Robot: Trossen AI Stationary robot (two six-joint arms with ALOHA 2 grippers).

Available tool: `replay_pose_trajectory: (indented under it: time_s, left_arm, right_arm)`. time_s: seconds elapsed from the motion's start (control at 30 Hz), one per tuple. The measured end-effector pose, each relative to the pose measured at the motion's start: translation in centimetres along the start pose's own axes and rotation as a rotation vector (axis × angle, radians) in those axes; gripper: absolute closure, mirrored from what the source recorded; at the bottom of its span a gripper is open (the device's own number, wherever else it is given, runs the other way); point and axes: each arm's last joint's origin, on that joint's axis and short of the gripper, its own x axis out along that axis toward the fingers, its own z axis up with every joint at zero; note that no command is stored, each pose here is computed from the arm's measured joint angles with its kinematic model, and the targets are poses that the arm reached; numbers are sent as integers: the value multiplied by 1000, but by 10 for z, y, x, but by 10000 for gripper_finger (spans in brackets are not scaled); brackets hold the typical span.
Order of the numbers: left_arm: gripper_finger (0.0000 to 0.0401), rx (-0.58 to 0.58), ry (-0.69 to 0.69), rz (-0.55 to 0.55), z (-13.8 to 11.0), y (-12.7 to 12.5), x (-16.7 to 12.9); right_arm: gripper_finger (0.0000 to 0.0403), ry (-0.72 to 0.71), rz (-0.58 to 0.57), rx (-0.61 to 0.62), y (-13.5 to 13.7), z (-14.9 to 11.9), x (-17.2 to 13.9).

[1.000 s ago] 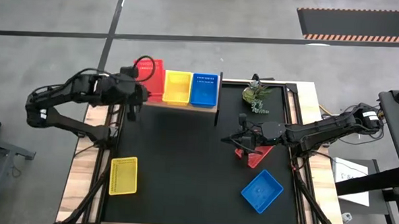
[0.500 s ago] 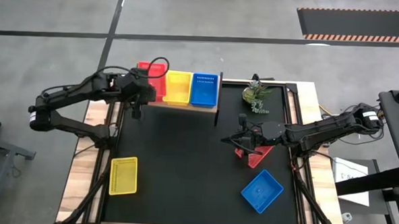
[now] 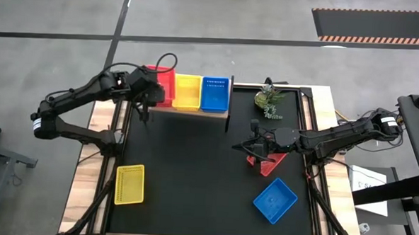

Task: Stack baskets on shelf by color
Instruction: Stack the left red bin on top of the red bin on the shelf, then stack the yellow bin on top of the yellow bins on the shelf

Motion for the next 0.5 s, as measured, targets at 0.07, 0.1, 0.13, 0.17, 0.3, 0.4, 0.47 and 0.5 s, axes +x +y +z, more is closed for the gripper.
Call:
replay_pose_trajectory:
  time_s: [0.07, 0.1, 0.13, 0.17, 0.3, 0.4, 0.47, 0.5]
  left_arm:
    - [399, 0, 1, 1, 0, 0, 0]
    - [396, 0, 1, 2, 0, 0, 0]
    - [391, 0, 2, 3, 0, 0, 0]
    - [386, -1, 3, 4, 0, 1, 0]
    - [364, -1, 12, 15, -1, 2, 0]
    - [350, 1, 17, 22, -2, 2, 0]
    - [341, 10, 18, 23, -2, 3, 0]
    - [338, 12, 19, 23, -2, 3, 1]
  right_arm:
    - [394, 0, 0, -1, 0, 0, 0]
    - [394, 0, 0, -1, 0, 0, 0]
    - [394, 0, 0, -2, 0, 0, 0]
    - [394, 0, 0, -2, 0, 0, 0]
    - [394, 0, 0, -5, 0, 0, 0]
    - [394, 0, 0, -6, 0, 0, 0]
    - [394, 0, 0, -6, 0, 0, 0]
    - [394, 0, 0, -6, 0, 0, 0]
